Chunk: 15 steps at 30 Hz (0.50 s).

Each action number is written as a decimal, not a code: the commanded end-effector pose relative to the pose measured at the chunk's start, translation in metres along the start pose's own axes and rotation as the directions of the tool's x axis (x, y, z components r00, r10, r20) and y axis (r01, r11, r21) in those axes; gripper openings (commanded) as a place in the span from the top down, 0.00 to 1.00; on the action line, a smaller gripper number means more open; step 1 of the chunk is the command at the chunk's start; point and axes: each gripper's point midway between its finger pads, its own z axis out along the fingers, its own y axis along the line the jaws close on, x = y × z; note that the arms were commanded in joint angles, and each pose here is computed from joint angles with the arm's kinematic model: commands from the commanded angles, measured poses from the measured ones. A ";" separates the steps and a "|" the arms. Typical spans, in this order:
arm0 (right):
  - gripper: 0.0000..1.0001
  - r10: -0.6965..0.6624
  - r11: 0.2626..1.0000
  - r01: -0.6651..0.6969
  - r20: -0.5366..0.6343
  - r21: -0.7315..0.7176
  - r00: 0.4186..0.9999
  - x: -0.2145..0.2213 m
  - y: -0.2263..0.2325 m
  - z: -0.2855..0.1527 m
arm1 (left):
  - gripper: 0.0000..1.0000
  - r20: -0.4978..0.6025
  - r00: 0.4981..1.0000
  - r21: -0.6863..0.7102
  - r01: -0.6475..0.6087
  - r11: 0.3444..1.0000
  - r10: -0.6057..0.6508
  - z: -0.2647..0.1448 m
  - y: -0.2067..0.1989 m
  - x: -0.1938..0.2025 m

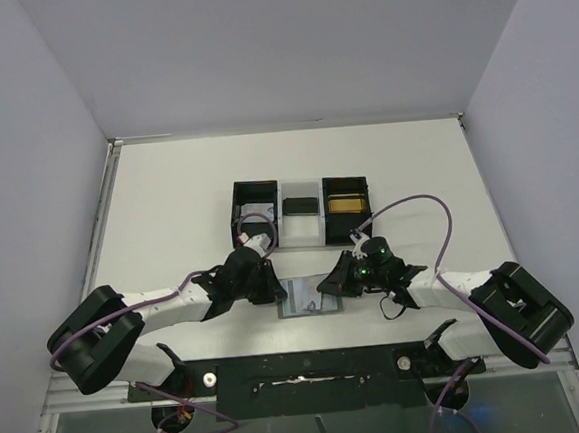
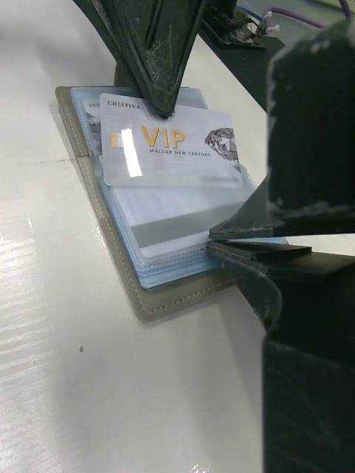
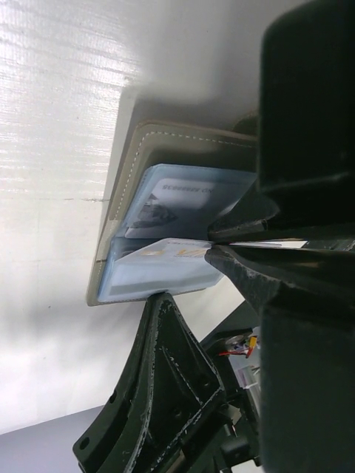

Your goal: Take the credit cards out of the card holder

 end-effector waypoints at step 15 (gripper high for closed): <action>0.96 -0.099 0.995 0.099 -0.019 -0.029 0.995 -0.016 0.013 0.004 | 0.68 -0.027 0.997 0.299 -0.057 0.953 0.068 -0.006 -0.094 -0.039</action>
